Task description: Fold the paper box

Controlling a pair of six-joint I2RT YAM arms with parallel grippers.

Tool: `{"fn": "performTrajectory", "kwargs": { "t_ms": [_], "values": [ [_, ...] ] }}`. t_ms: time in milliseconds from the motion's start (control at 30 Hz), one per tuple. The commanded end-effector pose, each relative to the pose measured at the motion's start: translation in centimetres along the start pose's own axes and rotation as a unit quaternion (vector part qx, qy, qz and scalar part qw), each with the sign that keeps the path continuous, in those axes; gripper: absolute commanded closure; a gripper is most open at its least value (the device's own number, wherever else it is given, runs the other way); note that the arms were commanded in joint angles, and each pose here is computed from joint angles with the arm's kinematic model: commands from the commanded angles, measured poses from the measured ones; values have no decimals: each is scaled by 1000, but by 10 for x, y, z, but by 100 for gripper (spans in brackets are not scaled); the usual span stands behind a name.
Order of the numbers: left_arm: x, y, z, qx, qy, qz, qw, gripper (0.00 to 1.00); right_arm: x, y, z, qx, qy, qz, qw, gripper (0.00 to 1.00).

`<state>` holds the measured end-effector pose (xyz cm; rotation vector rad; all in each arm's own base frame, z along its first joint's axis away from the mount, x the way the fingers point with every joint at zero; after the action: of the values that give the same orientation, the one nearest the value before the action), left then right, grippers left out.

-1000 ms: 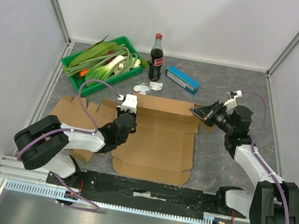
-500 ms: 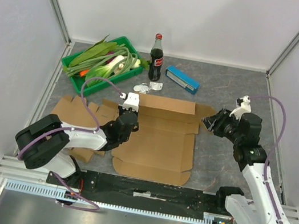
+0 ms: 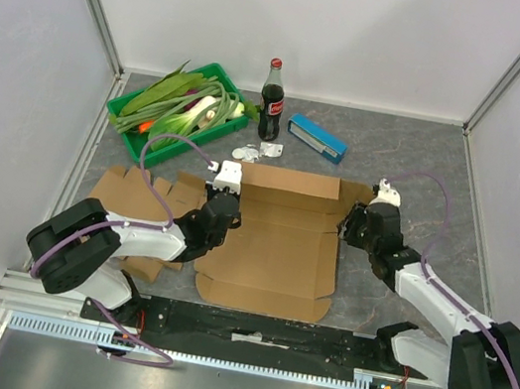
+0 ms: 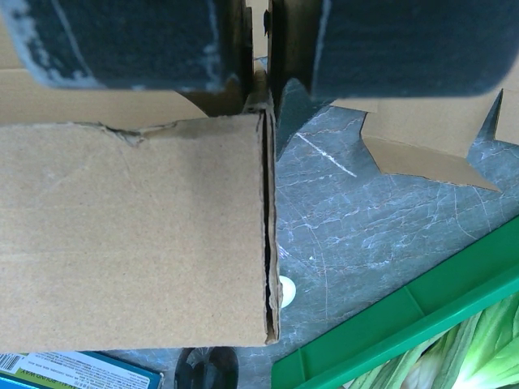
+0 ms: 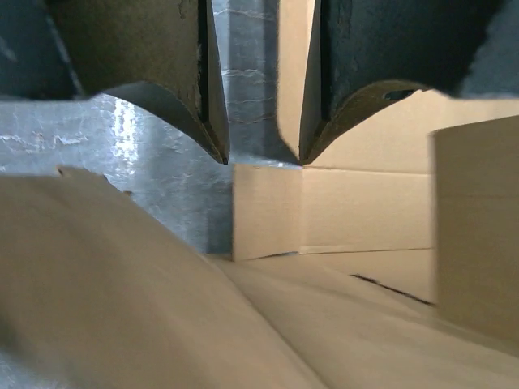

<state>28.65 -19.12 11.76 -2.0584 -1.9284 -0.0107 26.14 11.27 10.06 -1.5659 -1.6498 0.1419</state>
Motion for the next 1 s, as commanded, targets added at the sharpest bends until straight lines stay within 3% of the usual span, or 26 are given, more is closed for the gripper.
{"fn": "performTrajectory", "kwargs": {
  "t_ms": [0,400,967],
  "values": [
    [-2,0,2,8,-6,-1,1000,98,-13,9,-11,-85,27,31,996,52],
    [-3,-1,2,8,-8,5,1000,98,-1,35,3,-85,51,-41,994,57],
    [-6,-1,3,10,-7,11,1000,98,36,24,19,-53,51,-145,987,67]
  ]
}}
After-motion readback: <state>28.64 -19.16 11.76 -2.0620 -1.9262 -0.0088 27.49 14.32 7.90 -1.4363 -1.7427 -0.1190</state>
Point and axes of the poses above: each gripper's point midway between its finger pads, its own y axis out along the fingers, its own x axis along the line the jaws close on, z = x × y, the point moved 4 cm from there along -y, back along the fingers, and after that the axes turned 13 degrees about y, right-handed, at the moved point
